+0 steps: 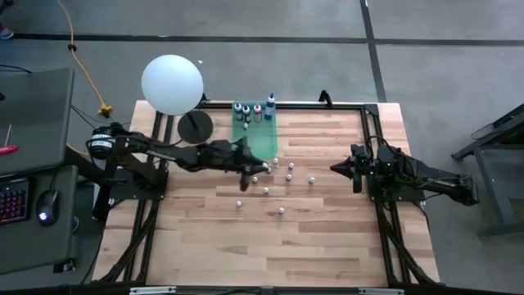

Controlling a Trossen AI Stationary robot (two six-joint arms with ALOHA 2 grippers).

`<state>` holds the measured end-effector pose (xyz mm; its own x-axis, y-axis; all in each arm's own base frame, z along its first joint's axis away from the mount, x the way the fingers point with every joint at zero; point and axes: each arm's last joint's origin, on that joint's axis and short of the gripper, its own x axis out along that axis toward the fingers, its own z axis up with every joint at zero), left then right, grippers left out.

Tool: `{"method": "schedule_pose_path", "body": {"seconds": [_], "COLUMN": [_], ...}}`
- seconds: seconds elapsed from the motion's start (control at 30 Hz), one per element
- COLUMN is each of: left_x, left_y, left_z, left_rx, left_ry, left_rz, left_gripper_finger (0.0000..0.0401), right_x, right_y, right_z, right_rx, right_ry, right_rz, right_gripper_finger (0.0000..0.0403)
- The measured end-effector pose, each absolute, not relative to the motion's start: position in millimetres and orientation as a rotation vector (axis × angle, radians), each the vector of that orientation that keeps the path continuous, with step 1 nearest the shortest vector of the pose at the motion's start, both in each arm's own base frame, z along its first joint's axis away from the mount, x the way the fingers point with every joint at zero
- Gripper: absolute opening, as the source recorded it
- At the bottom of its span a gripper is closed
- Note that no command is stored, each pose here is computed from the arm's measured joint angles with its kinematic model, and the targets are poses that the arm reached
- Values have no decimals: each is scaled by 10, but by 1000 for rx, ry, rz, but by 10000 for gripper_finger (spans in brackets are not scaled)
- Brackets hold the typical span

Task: Pick & Place food coloring
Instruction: Put the small brown food coloring bottle into the blue bin

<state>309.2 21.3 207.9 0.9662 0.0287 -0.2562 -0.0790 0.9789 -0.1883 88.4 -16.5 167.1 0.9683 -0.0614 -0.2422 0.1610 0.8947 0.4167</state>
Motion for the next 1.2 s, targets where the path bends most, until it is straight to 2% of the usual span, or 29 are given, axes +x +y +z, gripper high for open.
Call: {"method": "schedule_pose_path", "body": {"seconds": [0.2, 0.43, 0.63, 0.8, 1.0, 1.2], "left_x": [3285, 3369, 3506, 3642, 3791, 3935], "left_y": [219, 308, 501, 603, 795, 1067], "left_z": [2527, 2832, 2542, 2179, 2038, 2058], "left_rx": [-71, -128, -264, -239, -271, -404], "left_ry": [461, 354, 369, 428, 432, 368], "left_rz": [417, 679, 839, 937, 1015, 1085], "left_gripper_finger": [69, 69, 69, 69, 69, 69], "right_x": [884, 884, 884, 884, 885, 884], "right_y": [-165, -166, -165, -166, -166, -165], "right_z": [1671, 1671, 1671, 1672, 1672, 1672], "right_rx": [449, 450, 449, 449, 449, 450], "right_ry": [226, 226, 226, 226, 226, 226], "right_rz": [-116, -117, -116, -116, -116, -116], "right_gripper_finger": [0, 0, 0, 0, 0, 0]}}
